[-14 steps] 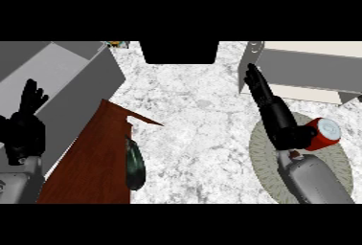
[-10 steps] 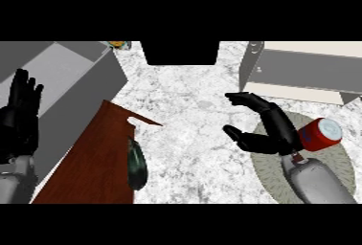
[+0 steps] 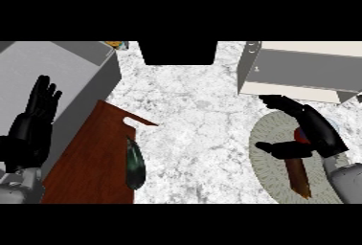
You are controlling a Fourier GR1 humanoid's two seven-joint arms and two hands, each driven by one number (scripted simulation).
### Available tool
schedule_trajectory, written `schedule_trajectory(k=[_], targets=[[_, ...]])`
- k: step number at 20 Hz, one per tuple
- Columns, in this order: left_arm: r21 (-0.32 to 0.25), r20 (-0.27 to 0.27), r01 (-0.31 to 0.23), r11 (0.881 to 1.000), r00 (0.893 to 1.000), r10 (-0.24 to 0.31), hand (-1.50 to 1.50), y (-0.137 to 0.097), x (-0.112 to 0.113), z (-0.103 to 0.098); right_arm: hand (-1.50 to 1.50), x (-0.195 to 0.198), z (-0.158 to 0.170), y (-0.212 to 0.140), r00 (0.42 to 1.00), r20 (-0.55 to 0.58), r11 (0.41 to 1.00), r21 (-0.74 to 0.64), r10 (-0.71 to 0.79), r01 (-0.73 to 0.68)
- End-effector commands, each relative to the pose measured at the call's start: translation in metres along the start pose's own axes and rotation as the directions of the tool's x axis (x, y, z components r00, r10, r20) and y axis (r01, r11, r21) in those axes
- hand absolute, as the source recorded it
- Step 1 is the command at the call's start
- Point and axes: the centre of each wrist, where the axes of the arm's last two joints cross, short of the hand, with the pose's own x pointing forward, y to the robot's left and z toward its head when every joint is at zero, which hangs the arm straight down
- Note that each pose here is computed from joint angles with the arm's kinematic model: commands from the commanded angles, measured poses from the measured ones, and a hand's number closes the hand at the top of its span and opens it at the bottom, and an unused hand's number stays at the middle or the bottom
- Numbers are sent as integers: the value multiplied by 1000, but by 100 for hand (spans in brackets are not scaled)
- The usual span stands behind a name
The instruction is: Pick the sweet potato from the placemat and place it in the tiered shelf
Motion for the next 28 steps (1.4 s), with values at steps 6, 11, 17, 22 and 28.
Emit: schedule_trajectory(k=[6, 11, 17, 22, 28], targets=[[-40, -52, -22, 999, 998, 20, 0, -6, -2, 10, -150, 58, 18, -19, 907, -24, 847, 371, 420, -382], [-43, -69, -17, 999, 998, 14, 0, -18, -1, 7, -150, 99, 31, -11, 718, 8, 623, 491, 696, -609], [-50, -61, -7, 999, 998, 4, 0, -19, -15, 7, -150, 115, 46, 44, 421, 32, 351, 497, 906, -793], [-56, -64, -43, 998, 997, 40, 0, -15, -9, 11, -150, 107, 23, 85, 335, -62, 316, 523, 940, -792], [-51, -60, -27, 998, 998, 24, 0, -8, -2, 2, -150, 96, 36, 112, 152, -51, 157, 518, 987, -841]])
